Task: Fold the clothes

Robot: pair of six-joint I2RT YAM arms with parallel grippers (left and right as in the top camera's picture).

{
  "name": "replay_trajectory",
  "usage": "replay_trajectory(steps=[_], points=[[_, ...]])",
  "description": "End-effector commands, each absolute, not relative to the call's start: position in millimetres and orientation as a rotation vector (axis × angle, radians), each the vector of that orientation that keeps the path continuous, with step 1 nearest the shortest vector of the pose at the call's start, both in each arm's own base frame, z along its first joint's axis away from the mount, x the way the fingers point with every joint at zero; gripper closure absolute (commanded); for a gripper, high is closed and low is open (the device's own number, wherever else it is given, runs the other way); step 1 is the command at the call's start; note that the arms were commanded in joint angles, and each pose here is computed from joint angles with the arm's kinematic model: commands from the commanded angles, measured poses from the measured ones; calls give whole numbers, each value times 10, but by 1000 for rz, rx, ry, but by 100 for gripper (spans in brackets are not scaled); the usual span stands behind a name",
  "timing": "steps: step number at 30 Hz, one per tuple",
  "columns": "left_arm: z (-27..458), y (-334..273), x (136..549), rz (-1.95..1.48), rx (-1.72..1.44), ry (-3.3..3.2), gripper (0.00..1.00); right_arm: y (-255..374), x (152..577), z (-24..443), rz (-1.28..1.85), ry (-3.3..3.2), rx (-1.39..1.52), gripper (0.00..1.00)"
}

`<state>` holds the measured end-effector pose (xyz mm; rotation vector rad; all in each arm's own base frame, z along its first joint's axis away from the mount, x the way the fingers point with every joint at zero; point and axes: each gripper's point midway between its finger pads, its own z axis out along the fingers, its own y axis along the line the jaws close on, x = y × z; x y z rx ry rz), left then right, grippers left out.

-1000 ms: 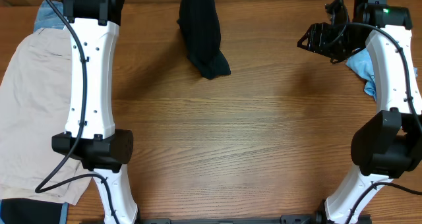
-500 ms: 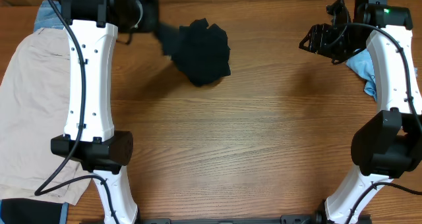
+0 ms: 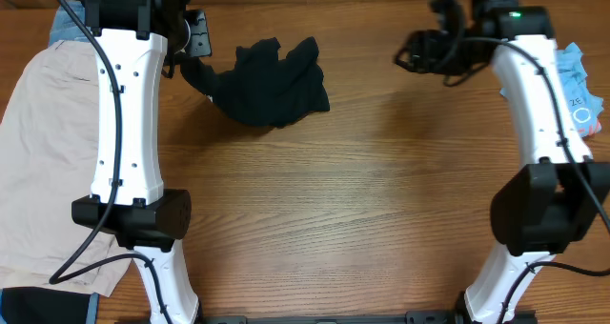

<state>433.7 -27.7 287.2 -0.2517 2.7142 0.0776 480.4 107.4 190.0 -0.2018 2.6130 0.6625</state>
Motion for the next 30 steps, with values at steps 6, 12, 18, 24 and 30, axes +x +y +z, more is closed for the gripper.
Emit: replay_trajectory(steps=[6, 12, 18, 24, 30], points=[[2947, -285, 4293, 86, -202, 2703, 96, 2000, 5175, 1795, 630, 2417, -458, 26], [2879, -286, 4282, 95, -186, 2728, 96, 2408, 5370, 1245, 663, 2396, -527, 24], [2764, -287, 4265, 104, -185, 2766, 96, 2687, 5539, 838, 678, 2342, -567, 19], [2613, -282, 4256, 120, -183, 2809, 96, 2756, 5692, 766, 726, 2311, -464, 20], [2579, -291, 4331, 115, -184, 2792, 96, 2801, 5674, 739, 729, 2312, -473, 26]])
